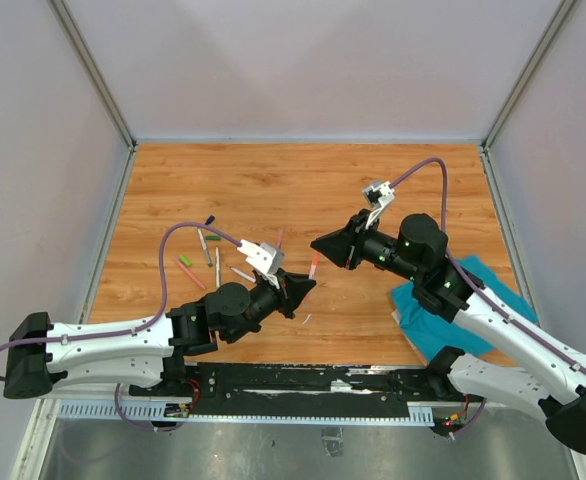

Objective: Insert the pens into the pen caps
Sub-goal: Press the pen cap onto the pen.

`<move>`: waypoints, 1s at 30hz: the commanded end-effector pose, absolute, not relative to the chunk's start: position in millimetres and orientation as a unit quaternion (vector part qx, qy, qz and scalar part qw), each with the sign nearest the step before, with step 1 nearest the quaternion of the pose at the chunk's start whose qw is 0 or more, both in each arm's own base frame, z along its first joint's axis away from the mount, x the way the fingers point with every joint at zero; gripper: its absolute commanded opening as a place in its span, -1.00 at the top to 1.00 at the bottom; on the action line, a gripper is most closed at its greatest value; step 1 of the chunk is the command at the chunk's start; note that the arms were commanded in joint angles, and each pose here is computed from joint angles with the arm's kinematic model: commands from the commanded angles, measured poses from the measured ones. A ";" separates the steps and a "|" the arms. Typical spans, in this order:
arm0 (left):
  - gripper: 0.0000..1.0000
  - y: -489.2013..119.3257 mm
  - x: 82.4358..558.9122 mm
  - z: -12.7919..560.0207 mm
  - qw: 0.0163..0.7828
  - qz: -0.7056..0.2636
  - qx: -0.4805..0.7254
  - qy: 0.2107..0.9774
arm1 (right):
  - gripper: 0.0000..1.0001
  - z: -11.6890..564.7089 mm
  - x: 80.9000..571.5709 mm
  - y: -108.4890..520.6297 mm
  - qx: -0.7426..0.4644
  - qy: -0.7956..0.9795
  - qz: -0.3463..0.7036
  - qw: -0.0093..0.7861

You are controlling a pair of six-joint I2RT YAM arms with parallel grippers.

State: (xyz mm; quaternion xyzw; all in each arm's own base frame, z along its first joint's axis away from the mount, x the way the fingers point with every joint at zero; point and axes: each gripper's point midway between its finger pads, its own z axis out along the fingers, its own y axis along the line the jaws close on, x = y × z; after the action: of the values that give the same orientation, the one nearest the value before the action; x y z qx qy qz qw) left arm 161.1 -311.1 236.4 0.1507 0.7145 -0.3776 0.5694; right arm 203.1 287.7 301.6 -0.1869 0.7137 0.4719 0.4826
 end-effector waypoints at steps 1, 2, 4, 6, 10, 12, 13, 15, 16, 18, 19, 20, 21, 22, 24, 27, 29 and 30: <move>0.99 -312.5 162.8 248.2 0.579 -0.388 0.141 0.704 | 0.72 314.3 196.1 293.2 -0.201 0.696 0.488 0.487; 0.99 -312.6 162.9 248.6 0.579 -0.388 0.141 0.703 | 0.77 312.9 195.5 293.5 -0.202 0.697 0.489 0.485; 0.99 -312.7 163.0 249.0 0.579 -0.388 0.140 0.703 | 0.85 308.7 195.1 293.3 -0.203 0.700 0.487 0.482; 0.99 -312.8 163.4 249.9 0.579 -0.388 0.139 0.703 | 0.91 303.7 194.5 292.5 -0.206 0.704 0.483 0.478; 0.99 -312.2 163.3 255.8 0.582 -0.392 0.136 0.700 | 0.99 291.0 191.5 289.9 -0.211 0.714 0.475 0.470; 0.99 -311.9 163.7 260.1 0.584 -0.393 0.135 0.697 | 0.99 286.2 188.8 288.9 -0.213 0.716 0.474 0.466; 0.99 -312.0 163.7 262.2 0.585 -0.394 0.134 0.696 | 0.99 282.1 187.0 288.4 -0.214 0.719 0.472 0.463; 0.99 -312.8 163.1 269.4 0.587 -0.399 0.135 0.691 | 0.99 274.1 182.4 288.2 -0.220 0.723 0.470 0.455; 0.99 -313.6 162.4 272.5 0.588 -0.401 0.138 0.689 | 0.99 270.4 180.2 288.2 -0.223 0.725 0.468 0.452; 0.99 -315.8 161.0 280.6 0.589 -0.407 0.142 0.684 | 0.99 261.0 174.9 288.7 -0.232 0.731 0.462 0.445; 0.99 -316.7 160.4 284.7 0.589 -0.410 0.142 0.681 | 0.99 254.8 171.9 289.0 -0.235 0.736 0.458 0.440; 0.99 -317.0 160.0 287.3 0.590 -0.413 0.143 0.679 | 0.99 249.8 169.0 289.9 -0.239 0.739 0.456 0.434; 0.99 -317.0 159.8 290.0 0.591 -0.415 0.142 0.677 | 0.99 245.5 165.7 290.9 -0.241 0.742 0.456 0.428; 0.99 -316.9 159.7 293.4 0.592 -0.418 0.139 0.674 | 0.99 240.9 162.3 292.3 -0.243 0.745 0.457 0.422; 0.99 -316.9 159.0 301.7 0.596 -0.426 0.136 0.667 | 0.99 232.9 155.1 295.4 -0.249 0.748 0.458 0.411; 0.99 -314.3 159.1 315.5 0.603 -0.434 0.128 0.656 | 0.99 217.1 143.9 297.4 -0.263 0.756 0.448 0.398; 0.99 -311.9 157.9 326.1 0.607 -0.444 0.122 0.648 | 0.99 202.1 138.5 294.8 -0.269 0.767 0.435 0.387; 0.99 -310.1 157.7 330.5 0.610 -0.446 0.119 0.644 | 0.99 194.8 136.2 293.4 -0.270 0.772 0.430 0.381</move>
State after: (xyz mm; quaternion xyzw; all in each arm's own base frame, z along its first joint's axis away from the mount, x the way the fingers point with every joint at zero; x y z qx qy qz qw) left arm 151.0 -308.0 211.4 0.2047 0.7429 -0.3455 0.5355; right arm 179.3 294.3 274.1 -0.2093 0.7107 0.4593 0.4900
